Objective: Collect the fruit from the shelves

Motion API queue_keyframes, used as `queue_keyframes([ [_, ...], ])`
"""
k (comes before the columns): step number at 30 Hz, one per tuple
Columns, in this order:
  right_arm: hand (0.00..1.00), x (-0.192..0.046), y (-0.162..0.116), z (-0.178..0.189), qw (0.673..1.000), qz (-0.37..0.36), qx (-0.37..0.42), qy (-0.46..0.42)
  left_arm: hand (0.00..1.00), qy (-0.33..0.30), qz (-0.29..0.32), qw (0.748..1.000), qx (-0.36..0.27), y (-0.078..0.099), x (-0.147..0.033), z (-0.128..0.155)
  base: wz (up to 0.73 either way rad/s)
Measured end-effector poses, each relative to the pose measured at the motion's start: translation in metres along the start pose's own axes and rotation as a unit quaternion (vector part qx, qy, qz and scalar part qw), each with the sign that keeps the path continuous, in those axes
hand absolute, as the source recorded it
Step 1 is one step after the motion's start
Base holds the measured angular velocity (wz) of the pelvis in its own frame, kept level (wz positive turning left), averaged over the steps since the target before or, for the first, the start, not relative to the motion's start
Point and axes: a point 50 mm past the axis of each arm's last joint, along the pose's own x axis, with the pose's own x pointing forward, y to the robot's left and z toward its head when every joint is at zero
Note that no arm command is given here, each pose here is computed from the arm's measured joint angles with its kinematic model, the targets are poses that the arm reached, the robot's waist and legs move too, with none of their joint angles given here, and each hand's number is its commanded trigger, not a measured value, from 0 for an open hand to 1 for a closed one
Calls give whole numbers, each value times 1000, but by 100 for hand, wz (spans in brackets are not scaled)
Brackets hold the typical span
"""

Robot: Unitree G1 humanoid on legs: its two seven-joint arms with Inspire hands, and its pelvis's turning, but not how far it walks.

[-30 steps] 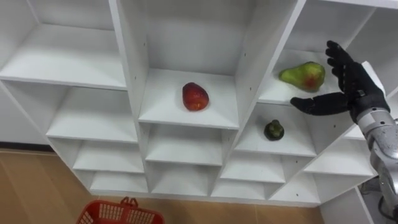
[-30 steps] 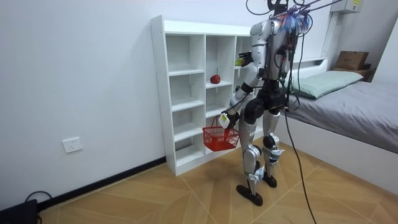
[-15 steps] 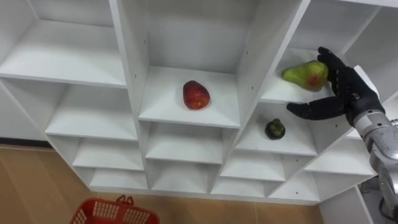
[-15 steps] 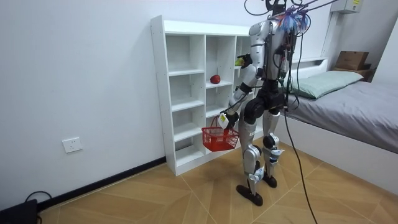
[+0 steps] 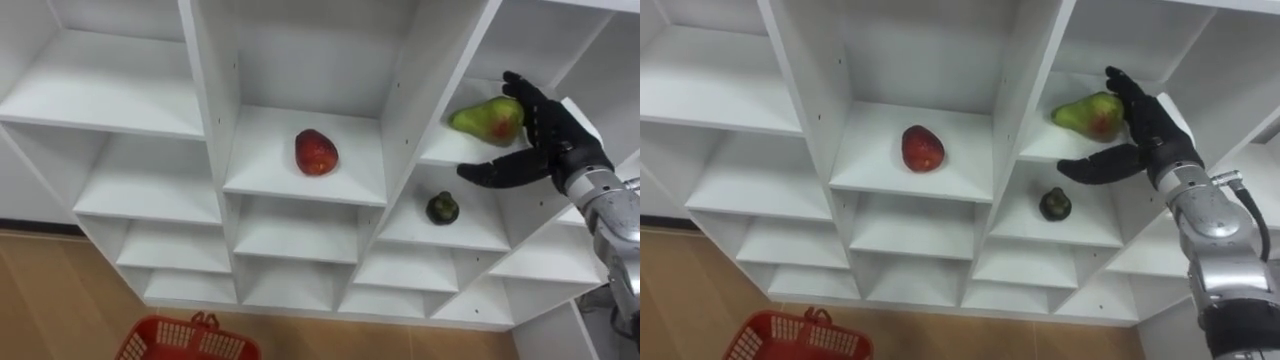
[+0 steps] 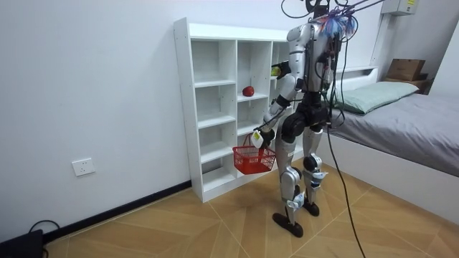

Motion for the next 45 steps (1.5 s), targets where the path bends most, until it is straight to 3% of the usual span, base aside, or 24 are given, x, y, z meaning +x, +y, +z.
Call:
queue_keyframes([
  [1, 100, 0, 0, 0, 1000, -1, 1, 0, 100, 1, 0, 1000, 0, 0, 0, 0, 0],
  [9, 100, 1, -4, 4, 1000, -5, 0, -14, 100, 5, -1, 1000, -1, 0, 0, -1, 4],
  [17, 100, 1, -7, 3, 998, -25, 56, -14, 100, 5, 2, 1000, -2, 0, 0, -1, 0],
  [45, 100, -4, 7, 30, 996, 4, 48, -79, 100, 8, 26, 1000, -10, -1, 1, -3, -1],
])
